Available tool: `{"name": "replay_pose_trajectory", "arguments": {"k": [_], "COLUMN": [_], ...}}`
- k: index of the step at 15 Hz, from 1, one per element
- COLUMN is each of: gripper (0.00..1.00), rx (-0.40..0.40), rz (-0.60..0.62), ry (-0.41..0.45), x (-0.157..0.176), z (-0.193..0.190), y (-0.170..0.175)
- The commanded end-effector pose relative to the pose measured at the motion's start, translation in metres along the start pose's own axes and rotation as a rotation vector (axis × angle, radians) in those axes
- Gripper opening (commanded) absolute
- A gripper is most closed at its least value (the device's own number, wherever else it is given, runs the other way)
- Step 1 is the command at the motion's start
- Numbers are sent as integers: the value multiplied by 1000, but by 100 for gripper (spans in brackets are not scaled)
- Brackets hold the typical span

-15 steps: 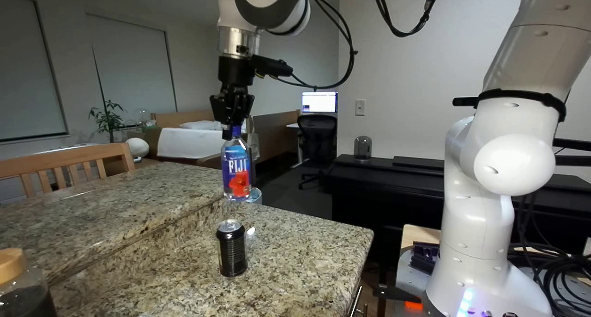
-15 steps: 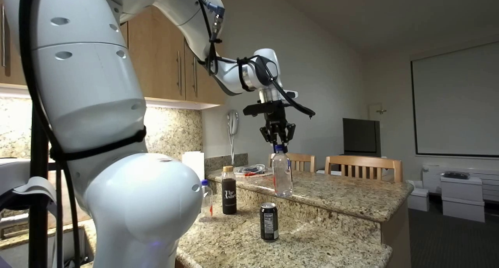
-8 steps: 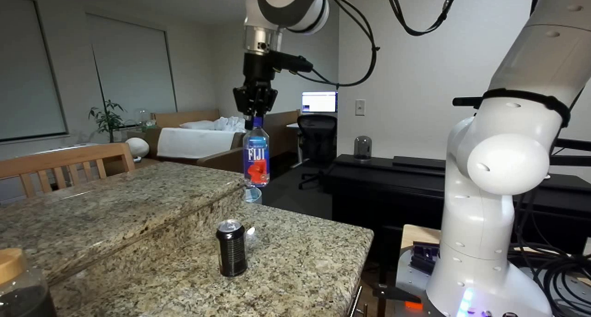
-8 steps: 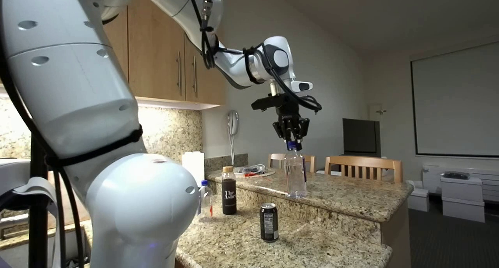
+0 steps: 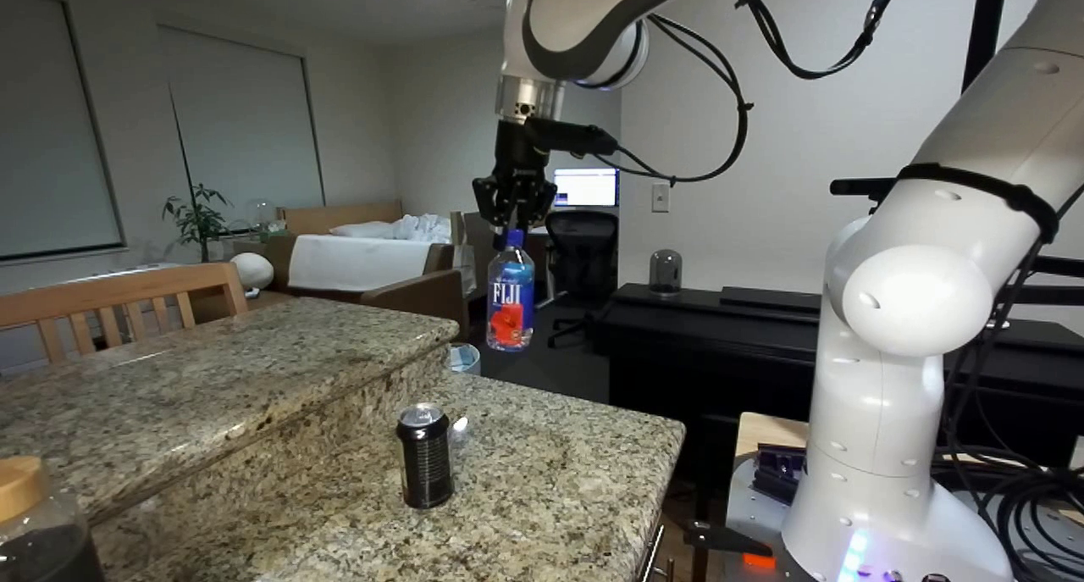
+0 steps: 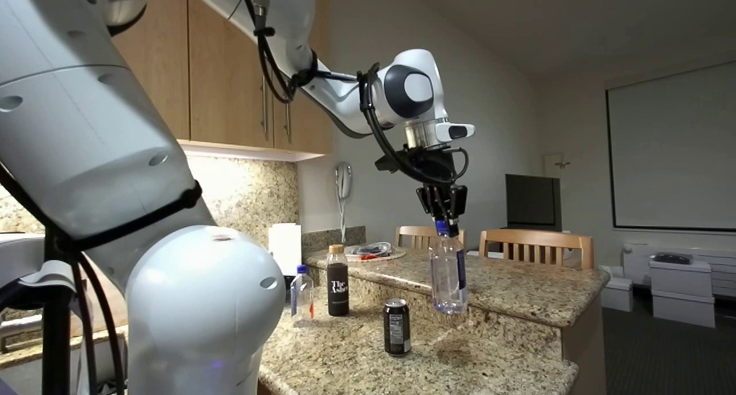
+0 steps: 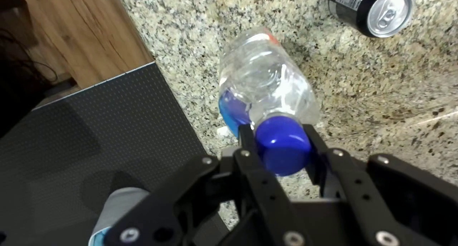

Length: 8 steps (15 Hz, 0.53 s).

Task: Move the water bottle to the right.

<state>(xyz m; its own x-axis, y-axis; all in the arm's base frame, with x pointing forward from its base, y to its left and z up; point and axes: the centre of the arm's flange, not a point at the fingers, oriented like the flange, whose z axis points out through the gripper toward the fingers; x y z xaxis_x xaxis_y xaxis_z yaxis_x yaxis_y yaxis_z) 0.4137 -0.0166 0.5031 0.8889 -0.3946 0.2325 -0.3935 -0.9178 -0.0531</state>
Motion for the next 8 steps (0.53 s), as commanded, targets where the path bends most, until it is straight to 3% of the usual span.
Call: {"name": "replay_pose_trajectory", "arguments": {"k": [1, 8], "gripper": [14, 14], "rx": [15, 6], "rz": [79, 105], "ry": [39, -56], "x": [-20, -49], "z": [17, 77], "y": [15, 38]}}
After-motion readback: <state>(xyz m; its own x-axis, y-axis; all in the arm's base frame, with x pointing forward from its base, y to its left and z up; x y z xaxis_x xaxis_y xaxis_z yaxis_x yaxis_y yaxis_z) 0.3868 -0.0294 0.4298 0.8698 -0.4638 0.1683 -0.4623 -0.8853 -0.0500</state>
